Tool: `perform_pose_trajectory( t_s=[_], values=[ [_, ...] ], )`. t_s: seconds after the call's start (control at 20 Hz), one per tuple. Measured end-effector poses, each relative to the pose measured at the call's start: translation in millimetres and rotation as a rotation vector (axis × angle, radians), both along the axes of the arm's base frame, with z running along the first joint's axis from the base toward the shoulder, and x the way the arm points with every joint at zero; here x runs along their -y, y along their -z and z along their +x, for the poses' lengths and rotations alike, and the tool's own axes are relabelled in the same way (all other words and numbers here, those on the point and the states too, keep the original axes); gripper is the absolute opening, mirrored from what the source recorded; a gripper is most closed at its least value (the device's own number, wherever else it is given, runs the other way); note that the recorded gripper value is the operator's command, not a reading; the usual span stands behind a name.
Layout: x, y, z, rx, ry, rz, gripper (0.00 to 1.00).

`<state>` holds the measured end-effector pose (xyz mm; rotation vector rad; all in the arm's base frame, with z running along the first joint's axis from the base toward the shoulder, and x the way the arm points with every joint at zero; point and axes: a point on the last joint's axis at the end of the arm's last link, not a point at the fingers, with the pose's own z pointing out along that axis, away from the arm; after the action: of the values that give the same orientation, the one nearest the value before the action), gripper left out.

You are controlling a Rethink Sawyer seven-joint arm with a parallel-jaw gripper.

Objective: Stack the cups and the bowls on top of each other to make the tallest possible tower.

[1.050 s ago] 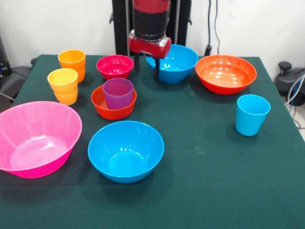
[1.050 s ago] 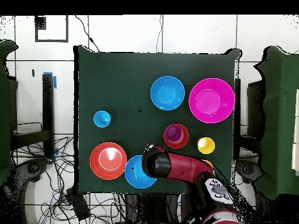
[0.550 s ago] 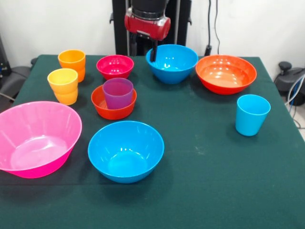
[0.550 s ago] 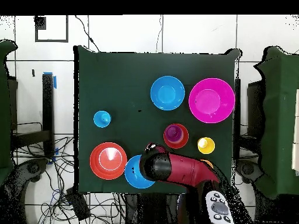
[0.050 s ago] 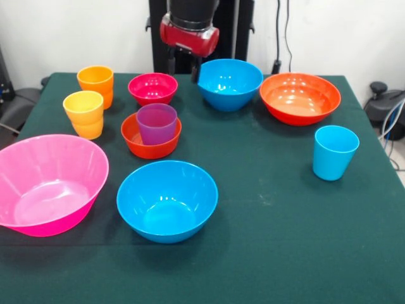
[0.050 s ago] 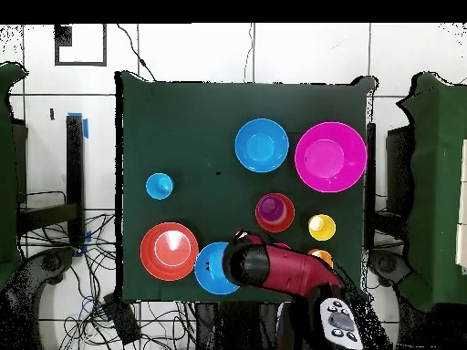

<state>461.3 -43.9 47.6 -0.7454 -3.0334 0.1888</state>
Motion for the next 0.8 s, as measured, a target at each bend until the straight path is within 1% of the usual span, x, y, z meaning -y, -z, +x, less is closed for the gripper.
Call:
perform_pose_trajectory(
  t_s=[0.1,0.25,0.3,0.45,0.5,0.6,0.65,0.8],
  values=[
    [8.9,9.6,-1.9,0.017,0.016,-0.002,1.0],
    [18.8,20.0,-5.3,0.031,0.036,-0.003,1.0],
    [25.3,28.0,-9.4,0.035,0.048,-0.004,1.0],
    [32.4,40.8,-19.4,0.026,0.059,-0.005,1.0],
    [36.4,50.3,-29.3,0.012,0.058,-0.004,1.0],
    [40.1,57.2,-37.3,0.002,0.055,-0.003,1.0],
    [45.8,65.5,-48.4,-0.01,0.049,0.002,1.0],
    [54.0,73.4,-61.1,-0.023,0.045,0.009,1.0]
  ],
)
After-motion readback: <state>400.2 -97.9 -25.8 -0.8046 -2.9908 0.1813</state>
